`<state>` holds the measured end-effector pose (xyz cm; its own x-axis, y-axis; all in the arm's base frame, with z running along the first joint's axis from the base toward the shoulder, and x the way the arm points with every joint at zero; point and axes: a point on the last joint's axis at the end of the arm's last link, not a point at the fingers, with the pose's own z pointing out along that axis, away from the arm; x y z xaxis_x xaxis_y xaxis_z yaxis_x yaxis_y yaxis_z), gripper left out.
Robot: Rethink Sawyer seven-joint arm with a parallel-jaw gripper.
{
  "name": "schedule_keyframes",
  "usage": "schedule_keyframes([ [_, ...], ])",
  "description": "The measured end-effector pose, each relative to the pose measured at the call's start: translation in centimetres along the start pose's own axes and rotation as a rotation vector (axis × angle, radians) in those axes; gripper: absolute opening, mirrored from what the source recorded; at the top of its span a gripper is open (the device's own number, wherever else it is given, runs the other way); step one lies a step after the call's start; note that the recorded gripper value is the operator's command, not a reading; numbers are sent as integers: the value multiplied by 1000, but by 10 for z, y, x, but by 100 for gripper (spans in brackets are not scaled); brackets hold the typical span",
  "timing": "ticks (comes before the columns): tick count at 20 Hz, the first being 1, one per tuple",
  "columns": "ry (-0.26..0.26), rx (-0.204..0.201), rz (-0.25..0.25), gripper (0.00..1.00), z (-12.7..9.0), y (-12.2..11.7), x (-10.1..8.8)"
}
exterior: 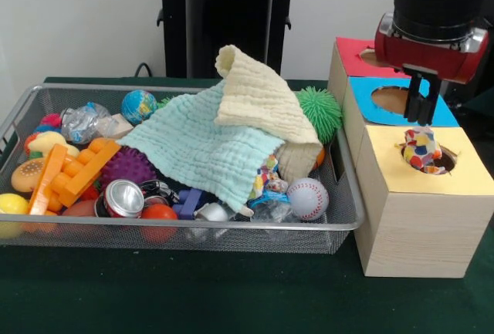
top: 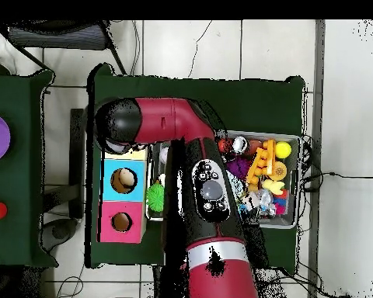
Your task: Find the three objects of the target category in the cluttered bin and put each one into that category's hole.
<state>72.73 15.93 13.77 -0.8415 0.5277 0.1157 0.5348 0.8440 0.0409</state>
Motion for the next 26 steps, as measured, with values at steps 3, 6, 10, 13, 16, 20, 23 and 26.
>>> schedule_keyframes([
  [3, -11, 7, -16, 0, 7, 3, 1],
  [6, -13, 16, -27, 0, 11, 5, 4],
  [10, -3, 24, -37, 0, 21, 8, 10],
  [13, 4, 28, -46, 0, 31, 11, 15],
  [16, 7, 29, -52, 0, 40, 14, 19],
  [20, 19, 33, -59, 0, 60, 16, 25],
  [23, 27, 36, -60, 0, 71, 15, 27],
  [26, 26, 34, -60, 0, 74, 15, 28],
])
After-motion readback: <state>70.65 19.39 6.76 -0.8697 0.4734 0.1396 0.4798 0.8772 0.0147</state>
